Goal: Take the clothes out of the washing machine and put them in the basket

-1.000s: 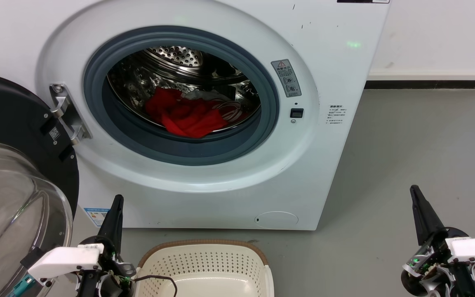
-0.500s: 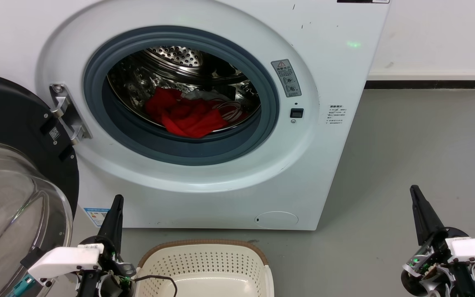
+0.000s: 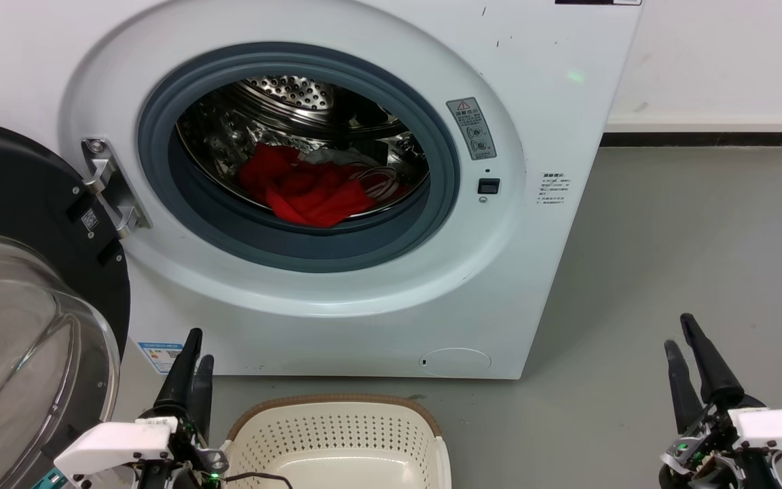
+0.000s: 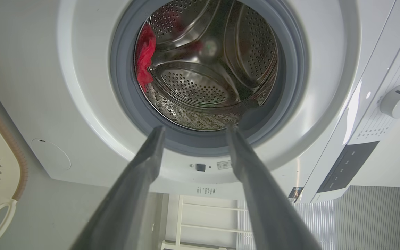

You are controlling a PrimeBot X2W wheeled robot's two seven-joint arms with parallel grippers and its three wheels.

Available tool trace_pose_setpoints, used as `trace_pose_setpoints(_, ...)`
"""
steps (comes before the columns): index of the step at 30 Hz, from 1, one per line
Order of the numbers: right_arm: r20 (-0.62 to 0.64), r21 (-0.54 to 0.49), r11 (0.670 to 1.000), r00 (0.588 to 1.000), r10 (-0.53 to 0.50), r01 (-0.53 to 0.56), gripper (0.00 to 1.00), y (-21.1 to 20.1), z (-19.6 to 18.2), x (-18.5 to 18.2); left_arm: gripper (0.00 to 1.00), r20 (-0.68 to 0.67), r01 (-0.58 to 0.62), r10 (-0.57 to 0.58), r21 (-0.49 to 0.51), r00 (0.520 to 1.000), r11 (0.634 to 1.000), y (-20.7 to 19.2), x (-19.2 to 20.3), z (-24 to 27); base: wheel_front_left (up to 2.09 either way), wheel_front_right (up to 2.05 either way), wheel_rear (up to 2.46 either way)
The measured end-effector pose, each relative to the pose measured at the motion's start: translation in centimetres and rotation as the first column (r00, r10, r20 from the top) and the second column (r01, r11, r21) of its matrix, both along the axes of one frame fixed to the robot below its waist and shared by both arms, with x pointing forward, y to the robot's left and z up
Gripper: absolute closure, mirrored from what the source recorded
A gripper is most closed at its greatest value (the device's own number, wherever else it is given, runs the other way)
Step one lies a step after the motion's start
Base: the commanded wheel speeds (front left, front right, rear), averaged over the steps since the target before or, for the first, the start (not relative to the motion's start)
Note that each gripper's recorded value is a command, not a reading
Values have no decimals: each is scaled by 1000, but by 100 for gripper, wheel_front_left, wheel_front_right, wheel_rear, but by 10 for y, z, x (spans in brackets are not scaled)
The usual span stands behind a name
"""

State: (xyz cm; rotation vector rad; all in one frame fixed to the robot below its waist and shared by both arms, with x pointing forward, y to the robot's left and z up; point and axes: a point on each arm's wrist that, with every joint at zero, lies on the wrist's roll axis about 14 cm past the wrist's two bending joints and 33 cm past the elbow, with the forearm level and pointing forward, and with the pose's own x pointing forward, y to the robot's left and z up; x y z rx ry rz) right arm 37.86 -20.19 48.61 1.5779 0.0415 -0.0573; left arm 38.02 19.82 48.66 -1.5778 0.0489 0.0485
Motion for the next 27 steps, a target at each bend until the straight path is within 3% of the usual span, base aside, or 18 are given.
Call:
trace_pose_setpoints(10, 16, -50, 998, 1000, -24, 25, 0, -1, 6, 2, 0, 12, -1, 0, 45, 1000, 999, -8, 4, 5, 0, 0, 0)
trace_pose_setpoints(15, 28, -132, 991, 999, -31, 35, 0, -2, 10, 3, 0, 31, -1, -2, 118, 1000, 993, -9, 7, 12, 0, 0, 0)
trace_pose_setpoints(27, 56, -438, 898, 998, -15, 38, 0, -1, 22, 5, 0, 82, -13, -21, 388, 996, 922, -13, 13, 31, 0, 0, 0)
